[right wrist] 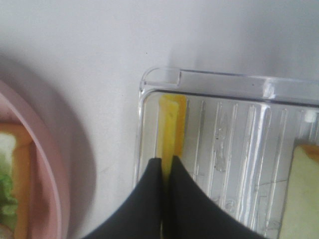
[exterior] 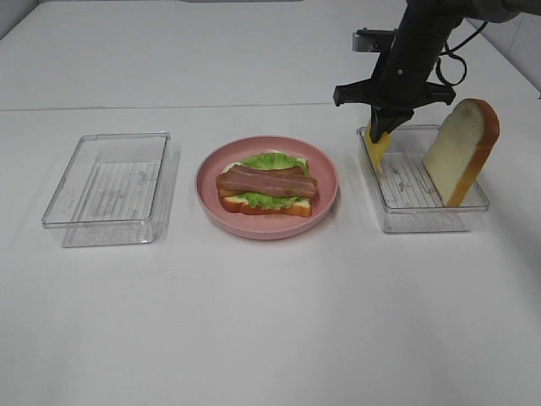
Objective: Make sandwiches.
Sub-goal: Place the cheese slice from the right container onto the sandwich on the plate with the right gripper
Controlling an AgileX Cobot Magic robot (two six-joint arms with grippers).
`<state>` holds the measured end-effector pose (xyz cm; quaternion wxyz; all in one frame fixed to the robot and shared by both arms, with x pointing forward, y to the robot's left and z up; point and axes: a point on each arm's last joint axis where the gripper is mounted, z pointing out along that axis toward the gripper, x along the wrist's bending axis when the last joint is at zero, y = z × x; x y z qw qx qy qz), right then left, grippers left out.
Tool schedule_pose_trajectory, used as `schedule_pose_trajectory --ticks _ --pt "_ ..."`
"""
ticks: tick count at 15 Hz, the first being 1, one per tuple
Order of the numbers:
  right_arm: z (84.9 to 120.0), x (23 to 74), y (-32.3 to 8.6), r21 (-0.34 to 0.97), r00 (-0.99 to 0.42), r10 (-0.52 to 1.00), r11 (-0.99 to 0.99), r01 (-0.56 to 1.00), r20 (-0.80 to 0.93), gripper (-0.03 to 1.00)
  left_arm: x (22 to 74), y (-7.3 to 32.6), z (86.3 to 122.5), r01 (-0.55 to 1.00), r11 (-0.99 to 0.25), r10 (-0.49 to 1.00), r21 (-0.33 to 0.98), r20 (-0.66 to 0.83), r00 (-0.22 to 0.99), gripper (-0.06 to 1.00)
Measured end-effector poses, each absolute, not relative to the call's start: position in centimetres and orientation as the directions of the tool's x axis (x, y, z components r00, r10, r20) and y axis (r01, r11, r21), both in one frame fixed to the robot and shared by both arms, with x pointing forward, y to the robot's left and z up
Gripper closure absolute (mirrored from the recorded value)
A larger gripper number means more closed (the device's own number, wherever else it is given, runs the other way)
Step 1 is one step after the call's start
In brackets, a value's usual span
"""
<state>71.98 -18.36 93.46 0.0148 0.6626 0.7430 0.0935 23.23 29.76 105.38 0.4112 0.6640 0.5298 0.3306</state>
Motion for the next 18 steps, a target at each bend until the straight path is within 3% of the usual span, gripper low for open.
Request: schedule_pose_trajectory --ticks 5,7,8,15,18 --pt "99.2 71.1 -18.4 0.254 -0.132 0.984 0.097 0.962 0.123 0.97 23.2 29.8 105.4 0.432 -0.100 0.975 0.896 0.003 0.220 0.01" --pt "102.1 70.2 -17.9 0.284 -0.135 0.968 0.072 0.956 0.209 0.97 23.2 29.8 105.4 0.432 -0.100 0.975 0.896 0.003 0.220 0.01" --pt "103.6 69.5 -16.6 0.291 -0.182 0.924 0.082 0.953 0.337 0.97 23.2 29.8 105.4 0.432 -0.100 0.975 0.896 0.003 0.220 0.01" --pt "103.8 67.1 -9.6 0.292 -0.338 0.804 0.215 0.932 0.489 0.97 23.2 29.8 105.4 0.432 -0.100 0.975 0.896 0.003 0.220 0.01" --pt "101.5 66.1 -5.7 0.259 -0.374 0.775 0.277 0.925 0.510 0.97 23.2 29.8 105.4 0.432 -0.100 0.975 0.896 0.003 0.220 0.01"
